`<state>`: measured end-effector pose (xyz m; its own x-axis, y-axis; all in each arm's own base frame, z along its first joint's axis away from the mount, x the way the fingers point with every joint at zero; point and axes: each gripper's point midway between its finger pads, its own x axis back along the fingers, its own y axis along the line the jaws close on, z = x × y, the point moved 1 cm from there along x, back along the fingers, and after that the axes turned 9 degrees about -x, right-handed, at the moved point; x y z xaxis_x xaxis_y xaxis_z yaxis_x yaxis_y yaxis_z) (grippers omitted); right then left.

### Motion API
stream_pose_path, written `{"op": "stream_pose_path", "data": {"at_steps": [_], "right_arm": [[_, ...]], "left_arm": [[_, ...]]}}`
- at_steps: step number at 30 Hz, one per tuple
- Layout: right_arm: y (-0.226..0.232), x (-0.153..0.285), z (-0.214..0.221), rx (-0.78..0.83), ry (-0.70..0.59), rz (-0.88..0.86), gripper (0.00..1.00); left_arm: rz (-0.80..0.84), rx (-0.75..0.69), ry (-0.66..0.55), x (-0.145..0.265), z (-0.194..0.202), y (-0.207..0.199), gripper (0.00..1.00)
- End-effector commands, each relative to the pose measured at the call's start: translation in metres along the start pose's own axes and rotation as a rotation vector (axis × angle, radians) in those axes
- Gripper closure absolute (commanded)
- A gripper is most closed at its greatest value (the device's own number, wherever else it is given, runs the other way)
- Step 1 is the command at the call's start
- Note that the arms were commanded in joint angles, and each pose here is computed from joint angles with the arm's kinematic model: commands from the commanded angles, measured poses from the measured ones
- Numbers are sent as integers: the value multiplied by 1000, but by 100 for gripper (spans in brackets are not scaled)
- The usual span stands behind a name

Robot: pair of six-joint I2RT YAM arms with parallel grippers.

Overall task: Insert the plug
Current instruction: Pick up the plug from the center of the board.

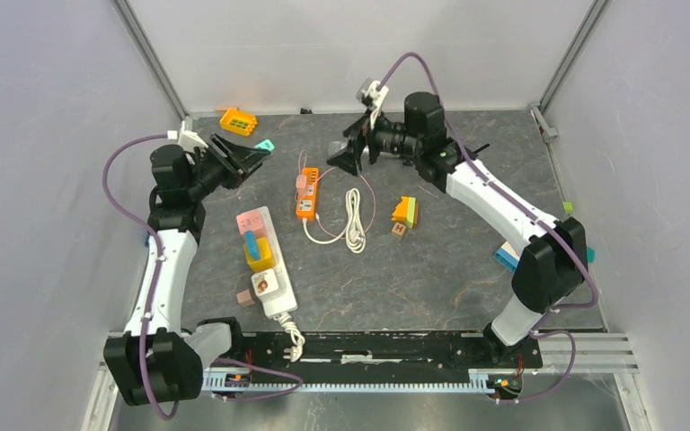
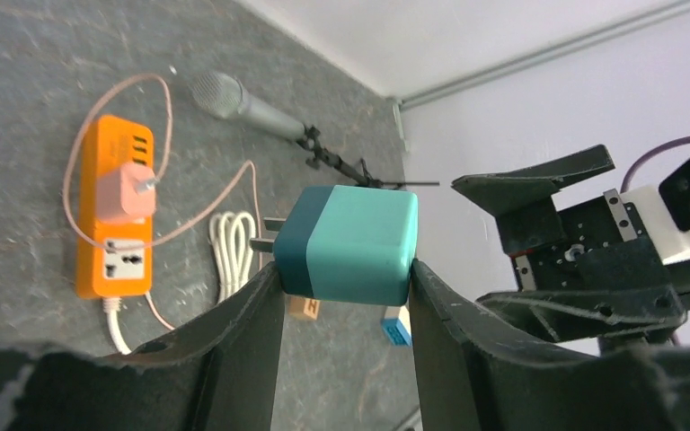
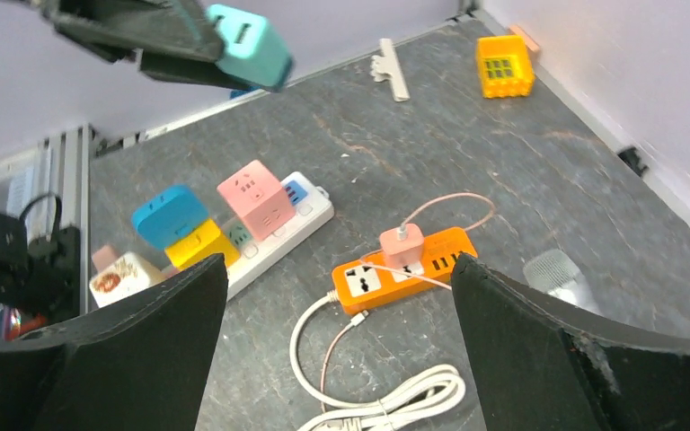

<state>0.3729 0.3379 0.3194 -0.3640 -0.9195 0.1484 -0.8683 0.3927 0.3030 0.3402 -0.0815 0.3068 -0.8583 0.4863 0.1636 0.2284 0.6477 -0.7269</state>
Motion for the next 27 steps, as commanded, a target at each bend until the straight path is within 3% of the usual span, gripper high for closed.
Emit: {"op": "stream_pose_path", "data": {"at_steps": [1, 5, 16, 24, 27], "right_arm": [[48, -3, -16, 380, -109, -151, 2], [68, -14, 8, 614, -22, -189, 2], [99, -32, 46, 688, 40, -301, 1], [100, -38, 61, 685, 87, -328, 26], [100, -41, 67, 701, 104, -337, 30]], "left_arm": [[54, 20, 159, 1, 32, -17, 82], [28, -23, 287, 5, 64, -14, 83], [124, -100, 463, 16, 114, -34, 87], [150, -126, 477, 19, 119, -40, 88], [161, -130, 481, 20, 120, -42, 89]]}}
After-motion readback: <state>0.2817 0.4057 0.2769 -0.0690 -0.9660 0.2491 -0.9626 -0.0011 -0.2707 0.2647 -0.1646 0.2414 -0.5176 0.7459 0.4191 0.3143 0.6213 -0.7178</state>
